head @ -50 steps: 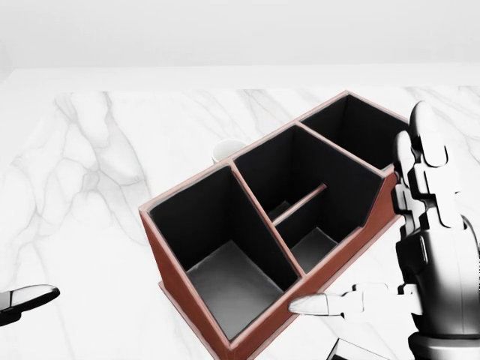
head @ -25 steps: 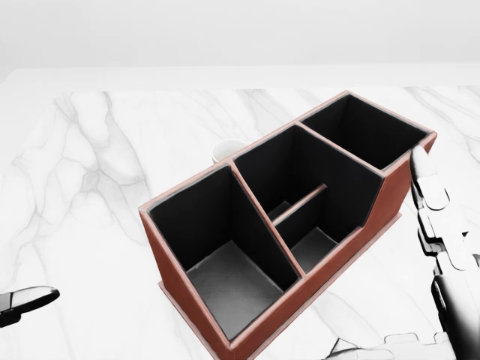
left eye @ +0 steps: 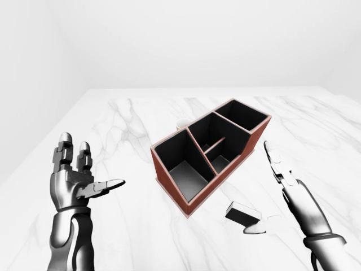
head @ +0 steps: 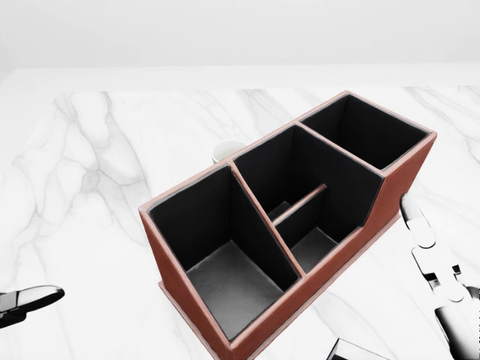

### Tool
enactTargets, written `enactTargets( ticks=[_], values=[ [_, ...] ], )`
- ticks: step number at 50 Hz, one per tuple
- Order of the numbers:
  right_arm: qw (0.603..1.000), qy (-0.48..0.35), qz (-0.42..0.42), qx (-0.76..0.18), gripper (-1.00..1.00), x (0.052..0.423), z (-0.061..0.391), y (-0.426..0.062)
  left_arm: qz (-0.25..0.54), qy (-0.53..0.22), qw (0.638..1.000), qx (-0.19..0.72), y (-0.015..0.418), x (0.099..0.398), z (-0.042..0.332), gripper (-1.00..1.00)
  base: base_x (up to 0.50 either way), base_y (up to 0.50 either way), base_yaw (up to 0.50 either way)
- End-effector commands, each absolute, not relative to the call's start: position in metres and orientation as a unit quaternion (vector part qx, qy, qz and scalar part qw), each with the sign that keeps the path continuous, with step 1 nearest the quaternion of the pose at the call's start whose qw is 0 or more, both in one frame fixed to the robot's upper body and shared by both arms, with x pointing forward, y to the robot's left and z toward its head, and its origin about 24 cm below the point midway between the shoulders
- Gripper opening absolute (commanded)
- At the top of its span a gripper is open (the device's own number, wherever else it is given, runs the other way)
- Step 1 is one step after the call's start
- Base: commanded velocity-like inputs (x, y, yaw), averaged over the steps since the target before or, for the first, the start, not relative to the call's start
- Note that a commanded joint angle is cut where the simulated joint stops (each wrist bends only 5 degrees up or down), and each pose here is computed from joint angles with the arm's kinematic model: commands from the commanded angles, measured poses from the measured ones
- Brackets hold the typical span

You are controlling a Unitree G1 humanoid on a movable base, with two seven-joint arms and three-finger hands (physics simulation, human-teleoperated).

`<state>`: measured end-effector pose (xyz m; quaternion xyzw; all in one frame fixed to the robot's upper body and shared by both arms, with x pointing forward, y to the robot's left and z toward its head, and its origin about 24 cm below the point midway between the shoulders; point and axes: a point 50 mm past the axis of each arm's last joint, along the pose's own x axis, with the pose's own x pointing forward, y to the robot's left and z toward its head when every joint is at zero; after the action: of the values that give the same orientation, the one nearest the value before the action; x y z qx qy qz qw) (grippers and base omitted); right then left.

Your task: Pick up the book and place it in the left compartment of the caddy.

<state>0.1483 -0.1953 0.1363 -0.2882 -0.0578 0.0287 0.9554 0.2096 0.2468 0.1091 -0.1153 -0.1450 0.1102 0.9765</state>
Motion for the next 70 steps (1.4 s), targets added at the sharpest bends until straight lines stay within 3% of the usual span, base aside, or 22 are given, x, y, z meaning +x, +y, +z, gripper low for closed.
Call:
enactTargets(
  ticks=[1,47,70],
  values=[
    [0.952,-0.016,0.043,-0.304,1.00,0.141,0.130,-0.199,0.107,-0.143,0.977,-0.116,0.245,0.212,0.109,1.00,0.00,0.00,0.00],
    [0.931,0.151,-0.019,-0.331,1.00,0.131,0.084,-0.240,0.108,-0.138,0.978,-0.117,0.245,0.213,0.106,1.00,0.00,0.00,0.00],
    [0.913,0.157,-0.008,-0.377,1.00,0.147,0.085,-0.246,0.106,-0.139,0.978,-0.115,0.242,0.213,0.107,1.00,0.00,0.00,0.00]
  ],
)
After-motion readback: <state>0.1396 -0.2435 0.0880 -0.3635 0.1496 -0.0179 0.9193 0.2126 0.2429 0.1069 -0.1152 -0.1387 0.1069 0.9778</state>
